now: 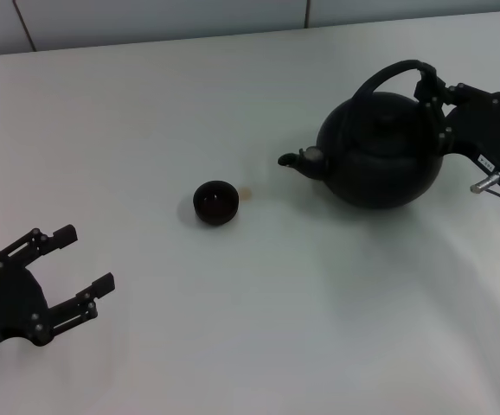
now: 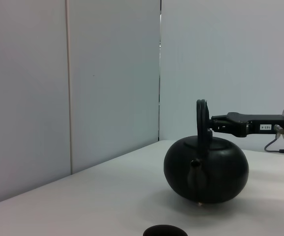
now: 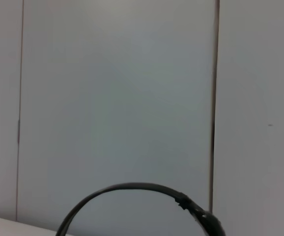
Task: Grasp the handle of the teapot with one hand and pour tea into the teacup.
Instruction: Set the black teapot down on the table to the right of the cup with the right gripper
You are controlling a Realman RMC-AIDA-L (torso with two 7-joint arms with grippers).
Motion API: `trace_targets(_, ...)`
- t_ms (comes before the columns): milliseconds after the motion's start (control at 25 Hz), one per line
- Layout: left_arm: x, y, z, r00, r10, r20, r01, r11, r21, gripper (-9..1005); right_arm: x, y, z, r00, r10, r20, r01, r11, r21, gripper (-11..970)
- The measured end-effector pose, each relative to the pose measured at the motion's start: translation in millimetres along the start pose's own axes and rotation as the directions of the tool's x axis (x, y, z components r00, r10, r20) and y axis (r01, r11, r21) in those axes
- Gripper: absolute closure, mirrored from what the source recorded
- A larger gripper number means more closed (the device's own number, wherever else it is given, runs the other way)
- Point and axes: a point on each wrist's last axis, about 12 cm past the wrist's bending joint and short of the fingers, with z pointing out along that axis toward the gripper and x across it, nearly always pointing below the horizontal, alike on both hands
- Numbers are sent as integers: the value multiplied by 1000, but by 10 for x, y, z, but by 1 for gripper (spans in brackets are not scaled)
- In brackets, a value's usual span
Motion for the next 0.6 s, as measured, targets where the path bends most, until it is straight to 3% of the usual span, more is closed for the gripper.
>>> trace_targets(600, 3, -7, -10, 1000, -3, 2, 4, 1000, -2, 197, 70, 27, -31, 999, 11, -34, -10, 1000, 14, 873)
